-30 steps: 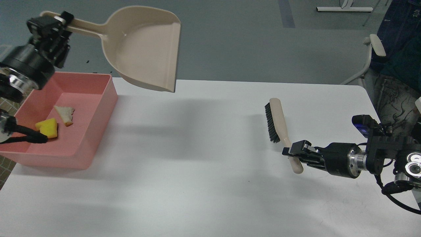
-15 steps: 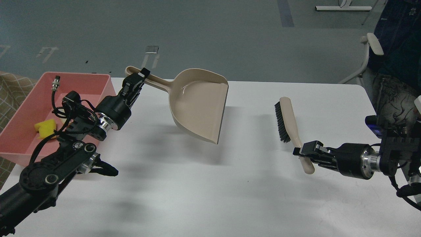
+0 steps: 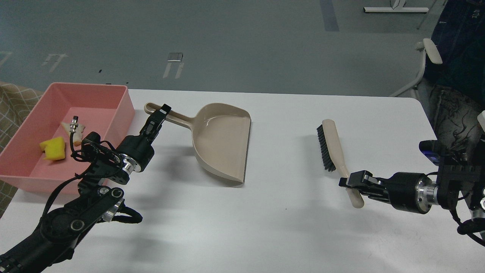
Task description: Sweep and dump garbage into bin
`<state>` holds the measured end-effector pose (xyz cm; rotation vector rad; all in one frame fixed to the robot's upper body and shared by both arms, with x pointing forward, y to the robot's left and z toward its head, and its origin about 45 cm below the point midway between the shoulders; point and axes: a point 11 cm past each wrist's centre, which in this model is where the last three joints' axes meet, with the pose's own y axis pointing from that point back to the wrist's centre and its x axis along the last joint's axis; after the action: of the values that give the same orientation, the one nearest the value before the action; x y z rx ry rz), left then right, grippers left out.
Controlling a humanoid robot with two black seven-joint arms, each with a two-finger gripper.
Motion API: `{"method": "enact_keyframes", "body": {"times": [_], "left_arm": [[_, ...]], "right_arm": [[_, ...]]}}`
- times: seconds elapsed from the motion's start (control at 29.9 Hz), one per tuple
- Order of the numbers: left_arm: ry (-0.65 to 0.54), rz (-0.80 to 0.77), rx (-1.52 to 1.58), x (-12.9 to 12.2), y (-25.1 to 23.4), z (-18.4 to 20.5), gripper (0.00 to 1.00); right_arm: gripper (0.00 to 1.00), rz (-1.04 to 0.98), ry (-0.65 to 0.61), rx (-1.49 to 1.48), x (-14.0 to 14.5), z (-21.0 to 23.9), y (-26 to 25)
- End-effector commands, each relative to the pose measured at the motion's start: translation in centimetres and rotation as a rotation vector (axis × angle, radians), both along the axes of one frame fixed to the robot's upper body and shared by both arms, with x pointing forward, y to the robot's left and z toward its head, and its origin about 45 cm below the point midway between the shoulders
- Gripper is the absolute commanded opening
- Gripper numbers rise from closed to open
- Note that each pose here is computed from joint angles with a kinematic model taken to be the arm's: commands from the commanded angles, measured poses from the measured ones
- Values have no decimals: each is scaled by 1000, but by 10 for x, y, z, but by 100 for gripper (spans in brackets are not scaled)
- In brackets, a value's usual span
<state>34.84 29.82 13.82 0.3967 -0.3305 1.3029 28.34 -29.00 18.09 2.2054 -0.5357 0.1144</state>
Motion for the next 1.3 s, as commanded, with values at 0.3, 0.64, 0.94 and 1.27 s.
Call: {"method": "enact_keyframes", "body": {"times": [0.3, 0.64, 0.94, 1.27], "left_arm": [[14, 13, 2, -4, 1, -6, 17], [31, 16, -23, -6, -4, -9, 97], [53, -21, -24, -11, -14, -15, 98], [86, -59, -10, -20, -11, -20, 98]], "right_arm": [[7, -4, 19, 4, -5, -7, 0], [22, -20, 29, -1, -4, -11, -3], [49, -27, 31, 0, -3, -13, -4], [82, -34, 19, 1, 0, -9, -6]]}}
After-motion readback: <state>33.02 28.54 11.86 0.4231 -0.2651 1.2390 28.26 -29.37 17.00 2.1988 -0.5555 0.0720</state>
